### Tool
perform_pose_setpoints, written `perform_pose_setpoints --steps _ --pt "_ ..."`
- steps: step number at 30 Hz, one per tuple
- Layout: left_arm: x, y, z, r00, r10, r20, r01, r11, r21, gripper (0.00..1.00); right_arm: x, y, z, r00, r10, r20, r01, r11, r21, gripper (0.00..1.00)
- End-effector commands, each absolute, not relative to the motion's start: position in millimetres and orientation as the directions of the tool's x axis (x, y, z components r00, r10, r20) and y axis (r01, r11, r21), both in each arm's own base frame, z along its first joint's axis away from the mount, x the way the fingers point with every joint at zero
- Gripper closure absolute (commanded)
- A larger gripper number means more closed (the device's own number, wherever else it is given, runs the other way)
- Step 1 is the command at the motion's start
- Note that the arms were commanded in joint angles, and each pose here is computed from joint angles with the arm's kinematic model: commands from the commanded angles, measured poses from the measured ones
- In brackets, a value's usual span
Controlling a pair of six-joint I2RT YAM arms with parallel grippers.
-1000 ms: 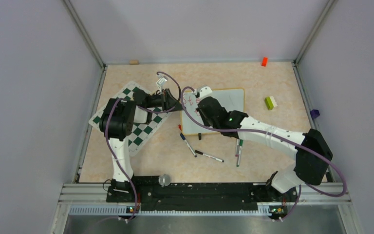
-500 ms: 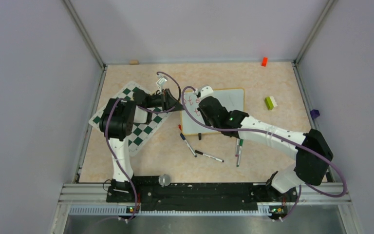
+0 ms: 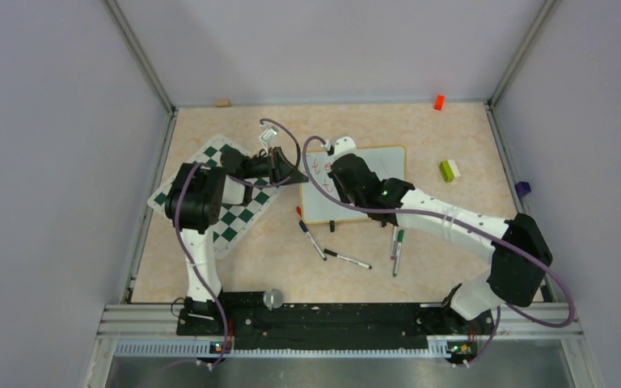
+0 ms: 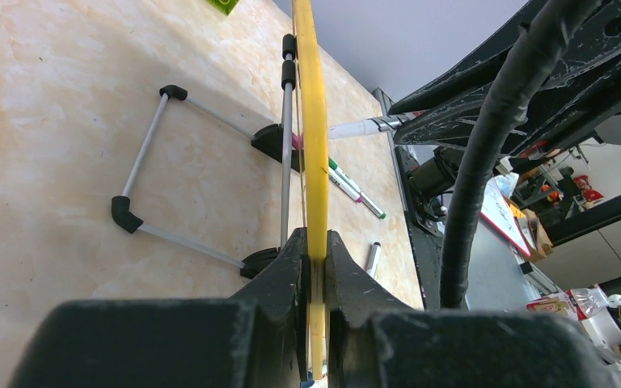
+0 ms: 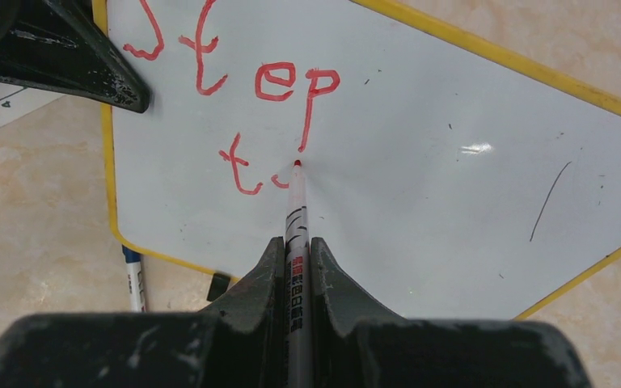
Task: Write a sentence on the whiteboard
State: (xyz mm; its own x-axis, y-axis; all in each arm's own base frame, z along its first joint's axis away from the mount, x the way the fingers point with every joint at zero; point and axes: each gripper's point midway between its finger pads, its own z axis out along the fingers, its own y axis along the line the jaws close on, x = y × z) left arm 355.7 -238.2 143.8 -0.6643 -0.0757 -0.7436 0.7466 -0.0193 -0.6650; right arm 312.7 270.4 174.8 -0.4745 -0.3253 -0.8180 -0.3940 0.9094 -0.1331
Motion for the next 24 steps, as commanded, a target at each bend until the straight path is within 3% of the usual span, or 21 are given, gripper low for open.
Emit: perform_pose_setpoints --steps 1,24 --pt "354 -240 167 -0.549 -0.087 -0.831 0.836 -0.044 -0.547 1.0 327 279 196 -0.435 -0.29 -0.852 -0.382 0.917 -0.117 1.0" --pt "354 -241 168 -0.548 -0.087 -0.832 0.837 -0.045 -0.546 1.0 307 273 172 -0.486 -0.333 -0.808 -0.435 0.894 -0.107 1.0"
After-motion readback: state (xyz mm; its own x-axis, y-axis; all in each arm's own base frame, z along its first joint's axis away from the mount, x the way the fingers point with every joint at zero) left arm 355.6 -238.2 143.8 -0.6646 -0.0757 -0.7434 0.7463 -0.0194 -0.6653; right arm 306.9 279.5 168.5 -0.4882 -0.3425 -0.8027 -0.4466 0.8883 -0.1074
